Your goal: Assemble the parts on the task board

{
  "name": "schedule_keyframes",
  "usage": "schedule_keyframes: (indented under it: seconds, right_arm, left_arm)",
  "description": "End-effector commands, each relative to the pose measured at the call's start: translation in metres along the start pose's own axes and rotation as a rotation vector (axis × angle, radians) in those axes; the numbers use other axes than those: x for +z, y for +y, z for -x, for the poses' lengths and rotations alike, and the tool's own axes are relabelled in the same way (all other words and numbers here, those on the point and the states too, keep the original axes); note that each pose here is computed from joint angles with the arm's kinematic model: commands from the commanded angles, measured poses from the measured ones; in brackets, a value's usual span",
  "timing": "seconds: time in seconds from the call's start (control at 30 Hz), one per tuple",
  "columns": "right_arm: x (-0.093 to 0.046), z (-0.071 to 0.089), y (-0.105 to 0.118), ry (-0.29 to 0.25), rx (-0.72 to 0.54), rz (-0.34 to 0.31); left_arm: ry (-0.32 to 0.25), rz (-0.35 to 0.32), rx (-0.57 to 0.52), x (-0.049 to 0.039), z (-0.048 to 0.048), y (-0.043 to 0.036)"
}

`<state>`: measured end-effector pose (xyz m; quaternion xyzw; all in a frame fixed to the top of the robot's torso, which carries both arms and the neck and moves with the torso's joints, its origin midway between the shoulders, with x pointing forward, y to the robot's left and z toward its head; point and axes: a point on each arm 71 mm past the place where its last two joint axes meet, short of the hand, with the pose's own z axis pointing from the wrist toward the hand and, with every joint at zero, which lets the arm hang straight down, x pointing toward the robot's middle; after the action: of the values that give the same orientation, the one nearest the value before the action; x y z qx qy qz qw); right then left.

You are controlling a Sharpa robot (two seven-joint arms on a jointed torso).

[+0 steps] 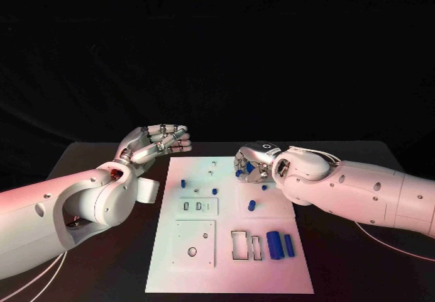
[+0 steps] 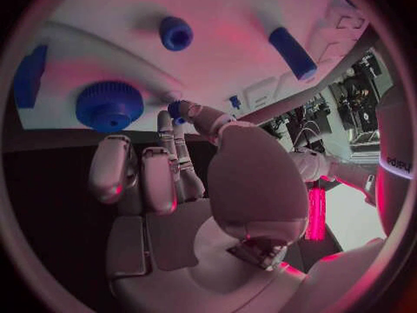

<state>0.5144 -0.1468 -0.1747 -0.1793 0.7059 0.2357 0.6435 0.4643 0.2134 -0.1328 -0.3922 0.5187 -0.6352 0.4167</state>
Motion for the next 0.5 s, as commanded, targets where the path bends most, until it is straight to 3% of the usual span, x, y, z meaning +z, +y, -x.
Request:
schedule_keyframes:
  seconds: [0.03,0.23,0.5]
  right_arm:
    - [0.001,0.009,0.004,-0.095,-0.003,-0.011]
    - [0.008,0.018,0.012,-0.163,0.007,-0.015]
    - [0.025,0.024,0.02,-0.207,0.02,-0.033]
  left_arm:
    - [0.016,-0.001,-0.012,0.0005,-0.001,-0.001]
    - [0.013,0.001,-0.011,0.0005,0.0003,-0.0008]
    - [0.011,0.001,-0.009,0.0013,0.0011,-0.0019]
